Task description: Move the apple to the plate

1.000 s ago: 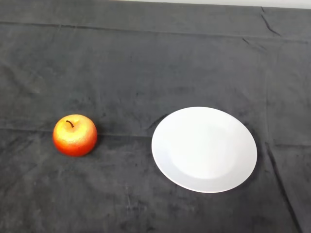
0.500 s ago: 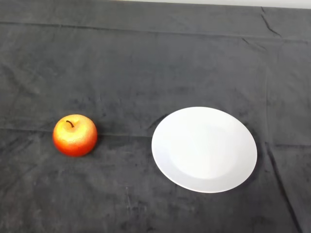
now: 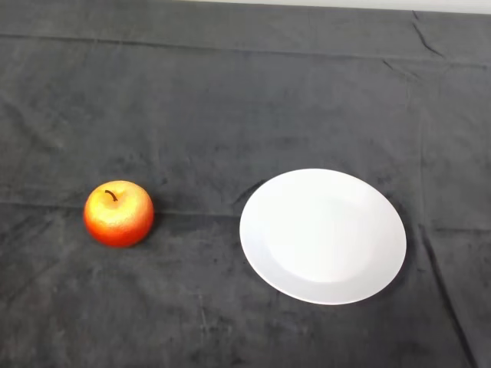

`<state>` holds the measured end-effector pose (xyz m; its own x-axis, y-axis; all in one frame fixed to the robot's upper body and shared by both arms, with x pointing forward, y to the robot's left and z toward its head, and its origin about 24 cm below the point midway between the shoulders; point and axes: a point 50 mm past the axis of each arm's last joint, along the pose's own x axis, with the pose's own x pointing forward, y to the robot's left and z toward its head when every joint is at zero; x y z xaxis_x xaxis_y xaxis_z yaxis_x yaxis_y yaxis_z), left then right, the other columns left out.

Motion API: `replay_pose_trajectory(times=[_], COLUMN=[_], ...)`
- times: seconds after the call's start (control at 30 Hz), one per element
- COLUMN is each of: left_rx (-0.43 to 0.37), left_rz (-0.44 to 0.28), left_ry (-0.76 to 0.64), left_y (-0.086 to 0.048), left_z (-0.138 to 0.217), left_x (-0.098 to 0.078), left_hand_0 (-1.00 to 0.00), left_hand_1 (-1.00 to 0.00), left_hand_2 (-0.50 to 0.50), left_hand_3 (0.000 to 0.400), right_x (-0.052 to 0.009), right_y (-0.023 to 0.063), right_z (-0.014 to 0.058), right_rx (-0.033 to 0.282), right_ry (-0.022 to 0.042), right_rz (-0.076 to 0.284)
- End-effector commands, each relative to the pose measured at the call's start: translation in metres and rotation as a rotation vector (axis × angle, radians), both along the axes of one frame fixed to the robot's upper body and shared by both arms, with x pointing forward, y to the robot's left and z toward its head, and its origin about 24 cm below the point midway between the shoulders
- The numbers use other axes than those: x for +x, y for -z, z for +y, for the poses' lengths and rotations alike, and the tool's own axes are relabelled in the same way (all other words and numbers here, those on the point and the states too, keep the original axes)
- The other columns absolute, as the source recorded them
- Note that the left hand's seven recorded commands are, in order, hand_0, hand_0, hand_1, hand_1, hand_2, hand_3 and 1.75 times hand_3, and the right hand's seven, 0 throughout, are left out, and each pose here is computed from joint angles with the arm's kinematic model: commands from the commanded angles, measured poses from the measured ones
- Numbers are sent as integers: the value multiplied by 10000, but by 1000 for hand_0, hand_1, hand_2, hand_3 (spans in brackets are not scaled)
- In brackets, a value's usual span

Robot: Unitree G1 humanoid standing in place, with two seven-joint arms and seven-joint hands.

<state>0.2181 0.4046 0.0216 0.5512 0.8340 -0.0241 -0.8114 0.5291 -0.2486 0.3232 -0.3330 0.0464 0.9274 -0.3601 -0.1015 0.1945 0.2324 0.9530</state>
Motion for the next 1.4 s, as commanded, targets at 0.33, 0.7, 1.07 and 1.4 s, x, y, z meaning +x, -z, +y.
replay_pose_trajectory(times=[0.33, 0.7, 1.07, 1.4], left_rx=[1668, 3096, 4398, 5432], left_rz=[-65, 536, 853, 1017], left_ry=[1732, 3114, 4436, 6098], left_y=[-139, -162, -149, -73], left_z=[-335, -562, -856, -1247], left_x=[356, 507, 639, 748], left_hand_0=[0, 0, 0, 0], left_hand_1=[0, 0, 0, 0], left_hand_2=[0, 0, 0, 0], left_hand_3=[0, 0, 0, 0], right_x=[-35, -35, -35, -35], right_y=[-39, -38, -38, -38], right_z=[-91, -90, -90, -89], right_rx=[-87, -95, -100, -103], right_ry=[279, 278, 277, 276], right_rz=[-96, -91, -87, -85])
